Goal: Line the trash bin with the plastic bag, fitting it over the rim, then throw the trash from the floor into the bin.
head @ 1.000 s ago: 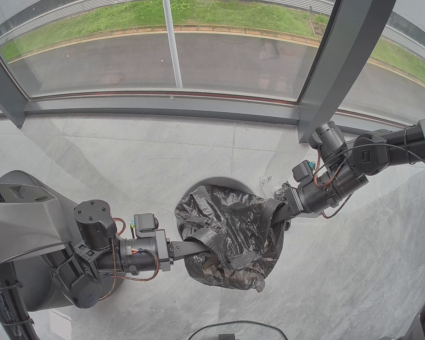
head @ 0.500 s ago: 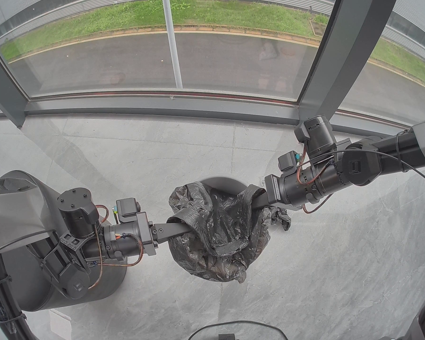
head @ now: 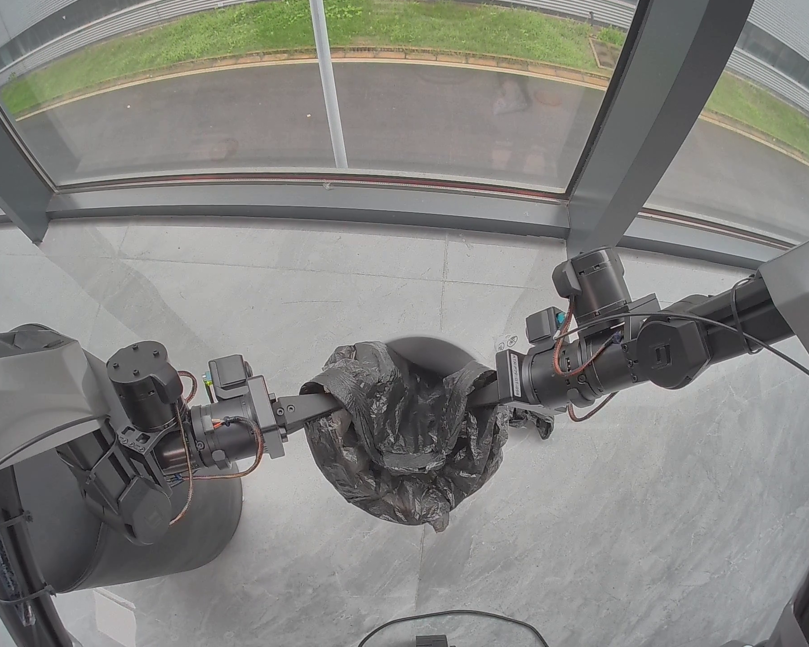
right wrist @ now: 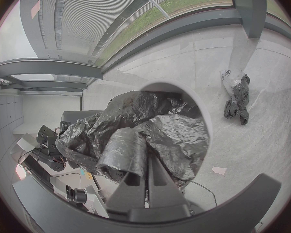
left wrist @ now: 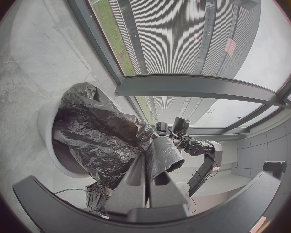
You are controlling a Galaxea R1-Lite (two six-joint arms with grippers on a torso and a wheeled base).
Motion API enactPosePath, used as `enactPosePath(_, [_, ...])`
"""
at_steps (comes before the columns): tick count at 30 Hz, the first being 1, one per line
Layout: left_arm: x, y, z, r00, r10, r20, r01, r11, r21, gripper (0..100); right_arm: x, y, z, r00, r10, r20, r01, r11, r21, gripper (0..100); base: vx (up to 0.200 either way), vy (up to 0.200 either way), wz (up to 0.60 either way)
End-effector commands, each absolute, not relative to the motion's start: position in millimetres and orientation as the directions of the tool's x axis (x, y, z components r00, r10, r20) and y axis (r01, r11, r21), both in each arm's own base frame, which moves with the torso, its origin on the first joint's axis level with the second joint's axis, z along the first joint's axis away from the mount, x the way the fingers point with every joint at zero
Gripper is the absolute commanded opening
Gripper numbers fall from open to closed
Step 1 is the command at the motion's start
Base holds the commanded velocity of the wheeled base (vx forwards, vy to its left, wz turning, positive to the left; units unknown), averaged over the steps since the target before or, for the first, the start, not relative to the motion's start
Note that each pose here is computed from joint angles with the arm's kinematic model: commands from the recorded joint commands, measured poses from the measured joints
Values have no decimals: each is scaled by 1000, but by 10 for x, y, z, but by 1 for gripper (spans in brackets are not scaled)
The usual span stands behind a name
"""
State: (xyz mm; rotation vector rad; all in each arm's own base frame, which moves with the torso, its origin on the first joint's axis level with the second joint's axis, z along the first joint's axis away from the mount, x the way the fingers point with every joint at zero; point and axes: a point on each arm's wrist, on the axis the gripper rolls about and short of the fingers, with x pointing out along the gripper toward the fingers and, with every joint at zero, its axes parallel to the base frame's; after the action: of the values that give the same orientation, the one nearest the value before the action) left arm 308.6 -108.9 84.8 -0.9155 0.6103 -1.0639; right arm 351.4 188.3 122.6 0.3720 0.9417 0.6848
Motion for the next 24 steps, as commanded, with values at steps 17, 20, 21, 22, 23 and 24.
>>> enactPosePath(17, [3257,-1018,516,410,-911,-51,390,225,-893,0,3412,1681,851,414,576,-704,-318,817,482,0,0,0,0])
enactPosePath(20, [3254,-1050,487,400,-915,-56,385,223,-895,0,3384,1668,734,428,583,-691,-329,812,482,0,0,0,0])
enactPosePath(21, [3251,-1076,478,394,-917,-57,385,221,-896,0,3388,1669,692,429,584,-689,-329,812,483,0,0,0,0])
enactPosePath(22, [3249,-1081,478,394,-917,-57,385,221,-896,0,3388,1670,684,429,584,-689,-329,812,483,0,0,0,0])
enactPosePath(23, [3247,-1113,473,387,-920,-57,387,218,-896,0,3401,1675,625,435,583,-686,-329,812,482,0,0,0,0])
enactPosePath(24, [3257,-1127,461,384,-921,-57,388,217,-896,0,3411,1667,608,441,584,-682,-330,812,481,0,0,0,0])
